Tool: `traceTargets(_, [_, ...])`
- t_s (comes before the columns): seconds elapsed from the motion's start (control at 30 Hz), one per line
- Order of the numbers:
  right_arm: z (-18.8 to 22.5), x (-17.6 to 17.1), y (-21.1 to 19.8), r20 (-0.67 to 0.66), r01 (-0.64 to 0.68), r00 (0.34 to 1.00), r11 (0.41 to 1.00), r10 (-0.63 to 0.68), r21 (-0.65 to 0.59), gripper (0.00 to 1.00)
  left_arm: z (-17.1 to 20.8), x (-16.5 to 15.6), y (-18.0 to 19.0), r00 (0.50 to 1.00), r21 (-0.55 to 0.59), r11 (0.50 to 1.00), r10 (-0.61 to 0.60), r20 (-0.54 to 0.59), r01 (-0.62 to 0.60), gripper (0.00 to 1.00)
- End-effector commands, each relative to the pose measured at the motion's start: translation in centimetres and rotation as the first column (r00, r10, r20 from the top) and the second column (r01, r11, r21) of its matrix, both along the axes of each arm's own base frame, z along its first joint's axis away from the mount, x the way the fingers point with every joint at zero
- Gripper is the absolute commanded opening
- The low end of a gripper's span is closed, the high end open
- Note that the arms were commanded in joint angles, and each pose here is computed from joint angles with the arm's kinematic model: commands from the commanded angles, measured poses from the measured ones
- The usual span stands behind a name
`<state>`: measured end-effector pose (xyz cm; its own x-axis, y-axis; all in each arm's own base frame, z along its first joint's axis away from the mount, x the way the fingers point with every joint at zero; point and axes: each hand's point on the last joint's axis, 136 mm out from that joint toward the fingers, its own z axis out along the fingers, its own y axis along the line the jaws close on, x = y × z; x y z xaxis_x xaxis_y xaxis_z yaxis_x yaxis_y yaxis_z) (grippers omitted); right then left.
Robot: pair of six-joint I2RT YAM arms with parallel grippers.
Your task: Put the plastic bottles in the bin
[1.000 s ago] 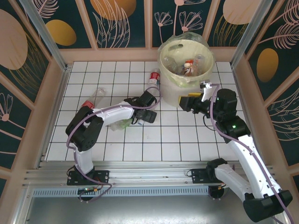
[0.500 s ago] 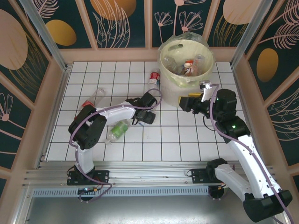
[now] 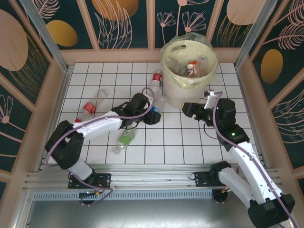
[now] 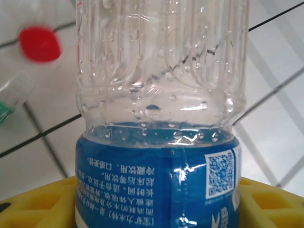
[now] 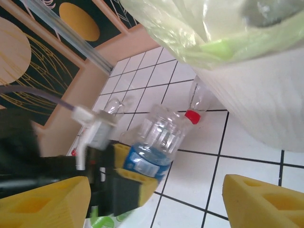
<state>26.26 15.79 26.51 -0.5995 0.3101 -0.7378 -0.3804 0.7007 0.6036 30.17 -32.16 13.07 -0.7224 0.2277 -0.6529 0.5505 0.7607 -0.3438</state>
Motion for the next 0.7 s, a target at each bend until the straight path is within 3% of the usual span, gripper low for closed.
traceTargets(0.0, [1.4, 0.1, 1.3, 0.024, -0.039, 0.999, 0.99, 0.036, 0.134, 0.78, 4.0, -1.7, -2.3, 0.992, -0.227, 0.966, -0.117, 0.047, 0.124, 0.59])
traceTargets(0.2, [2.2, -0.1, 3.4, 0.036, -0.143, 0.99, 0.963, 0.138, 0.228, 0.91, 6.2, -4.4, -3.1, 0.977, -0.412, 0.886, -0.199, 0.076, 0.212, 0.58])
traceTargets(0.33, [1.9, -0.1, 4.9, 0.021, -0.175, 0.984, 0.956, 0.175, 0.235, 0.92, 6.8, -5.3, -3.1, 0.974, -0.471, 0.853, -0.205, 0.092, 0.224, 0.58])
traceTargets(0.67, [-0.1, 1.1, 6.9, -0.041, -0.144, 0.987, 0.975, 0.153, 0.169, 0.97, 8.3, -6.5, -3.8, 0.965, -0.501, 0.825, -0.215, 0.15, 0.262, 0.6])
